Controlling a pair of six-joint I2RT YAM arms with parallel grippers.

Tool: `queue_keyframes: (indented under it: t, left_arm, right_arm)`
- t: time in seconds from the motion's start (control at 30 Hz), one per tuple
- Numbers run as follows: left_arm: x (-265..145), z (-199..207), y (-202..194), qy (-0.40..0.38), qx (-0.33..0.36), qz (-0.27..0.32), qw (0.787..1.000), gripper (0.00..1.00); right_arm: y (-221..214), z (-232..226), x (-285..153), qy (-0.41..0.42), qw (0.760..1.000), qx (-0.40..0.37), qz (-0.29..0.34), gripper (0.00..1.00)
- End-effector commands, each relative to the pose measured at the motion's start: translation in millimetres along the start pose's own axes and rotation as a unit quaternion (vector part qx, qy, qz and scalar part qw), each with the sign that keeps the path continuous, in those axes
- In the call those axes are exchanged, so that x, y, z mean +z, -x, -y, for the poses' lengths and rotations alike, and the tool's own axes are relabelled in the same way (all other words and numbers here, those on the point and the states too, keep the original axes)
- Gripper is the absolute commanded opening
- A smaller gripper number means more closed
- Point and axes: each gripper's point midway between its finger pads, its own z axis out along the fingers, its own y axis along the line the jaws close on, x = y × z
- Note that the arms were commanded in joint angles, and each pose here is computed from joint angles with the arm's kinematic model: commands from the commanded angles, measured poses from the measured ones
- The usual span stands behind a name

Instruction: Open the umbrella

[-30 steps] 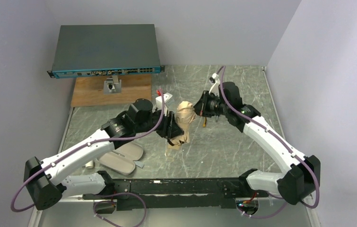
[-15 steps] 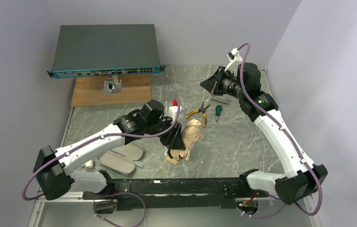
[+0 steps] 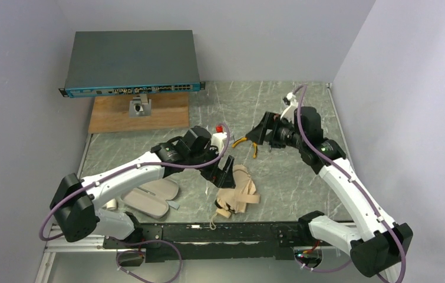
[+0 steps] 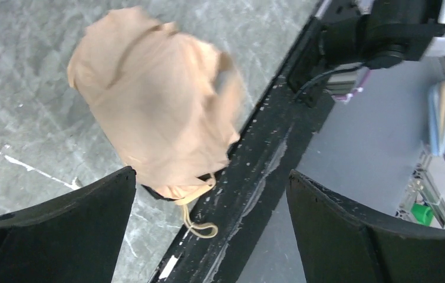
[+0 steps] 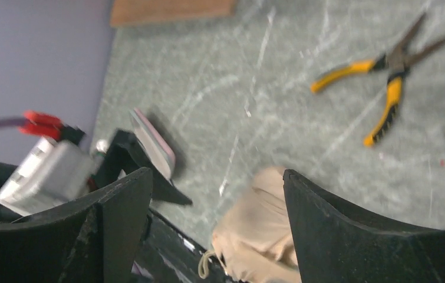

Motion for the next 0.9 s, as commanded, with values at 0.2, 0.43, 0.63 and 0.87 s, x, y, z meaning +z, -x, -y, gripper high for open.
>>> queue_keyframes:
  t: [0.2, 0.43, 0.63, 0.87]
  left_arm:
    - [20, -56, -22, 0.113, -0.055, -0.018, 0.992, 0.99]
    - [21, -45, -49, 0.071, -0.075, -0.011, 0.995, 0.94]
    - [34, -34, -54, 0.050, -0.069, -0.011, 0.996, 0.96]
    - [66, -26, -62, 0.040, -0.082, -0.028, 0.995, 0.91]
  right_arm:
    - [-34, 20, -14, -0.025, 0.999, 0.019, -0.020, 0.84]
    - [-69, 41, -6, -0.040, 0.997, 0.042, -0.059, 0.84]
    - [-101, 57, -1, -0.046, 0.992, 0.075, -0.090, 0.84]
    - [-119, 65, -4, -0.049, 0.990, 0.084, -0.104, 0.83]
